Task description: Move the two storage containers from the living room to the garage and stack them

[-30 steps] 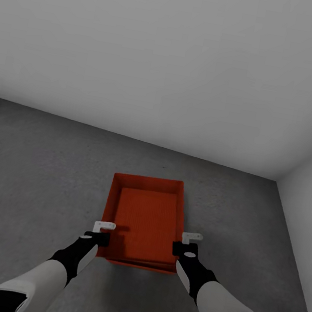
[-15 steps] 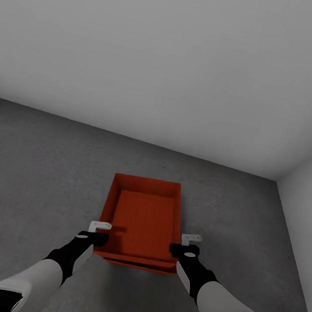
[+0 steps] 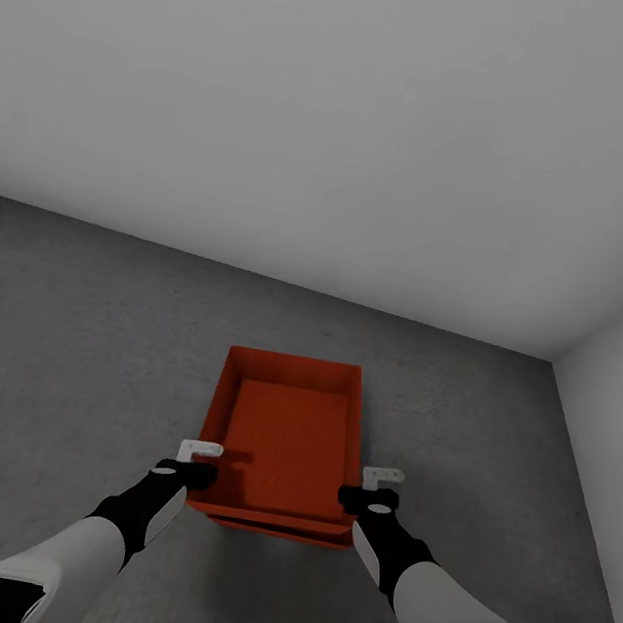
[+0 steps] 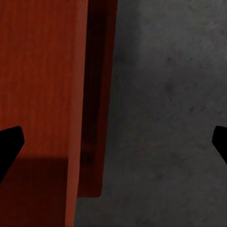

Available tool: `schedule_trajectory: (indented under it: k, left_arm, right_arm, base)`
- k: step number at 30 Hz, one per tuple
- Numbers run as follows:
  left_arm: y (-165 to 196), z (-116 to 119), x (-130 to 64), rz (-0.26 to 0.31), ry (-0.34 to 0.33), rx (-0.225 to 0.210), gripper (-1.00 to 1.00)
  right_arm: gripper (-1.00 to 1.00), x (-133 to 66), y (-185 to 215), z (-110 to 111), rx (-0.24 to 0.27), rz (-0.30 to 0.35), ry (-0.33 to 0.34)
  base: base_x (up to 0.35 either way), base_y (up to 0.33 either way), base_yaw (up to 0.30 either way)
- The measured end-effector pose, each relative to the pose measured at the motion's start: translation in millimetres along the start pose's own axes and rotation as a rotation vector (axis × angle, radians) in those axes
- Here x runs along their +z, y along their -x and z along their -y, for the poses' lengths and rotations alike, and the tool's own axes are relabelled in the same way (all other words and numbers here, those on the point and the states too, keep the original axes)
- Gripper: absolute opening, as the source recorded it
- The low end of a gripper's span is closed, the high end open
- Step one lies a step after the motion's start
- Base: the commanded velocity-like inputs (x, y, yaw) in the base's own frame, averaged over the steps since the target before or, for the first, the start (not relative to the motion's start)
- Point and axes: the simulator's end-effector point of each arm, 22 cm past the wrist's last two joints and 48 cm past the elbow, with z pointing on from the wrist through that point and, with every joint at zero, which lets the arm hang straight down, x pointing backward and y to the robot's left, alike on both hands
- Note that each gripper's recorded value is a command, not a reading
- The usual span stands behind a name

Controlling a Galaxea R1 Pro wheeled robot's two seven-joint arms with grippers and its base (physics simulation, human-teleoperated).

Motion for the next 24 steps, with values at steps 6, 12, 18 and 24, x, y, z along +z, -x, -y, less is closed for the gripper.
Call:
schedule_trajectory:
  k: [6,12,18,24]
  left_arm:
    - [0,0,-0.1,0.001,0.003,-0.001,1.0]
    - [0,0,-0.1,0.0,0.004,-0.004,1.0]
    - [3,-1,-8.0,-0.005,0.003,-0.008,1.0]
    - [8,-1,-17.5,-0.006,0.001,-0.014,1.0]
  right_arm:
    - [1.0,0.1,0,1,0.0,0.001,-0.002]
    - [1.0,0.2,0,1,0.0,0.001,-0.003]
    - [1.0,-7.5,5,3,0.0,0.001,-0.003]
    - [1.0,-16.7,10,4,0.0,0.001,-0.003]
  base:
    - [0.0,0.0,0.0]
    - [0.0,0.0,0.0]
    - [0.0,0.0,0.0]
    - [0.0,0.0,0.0]
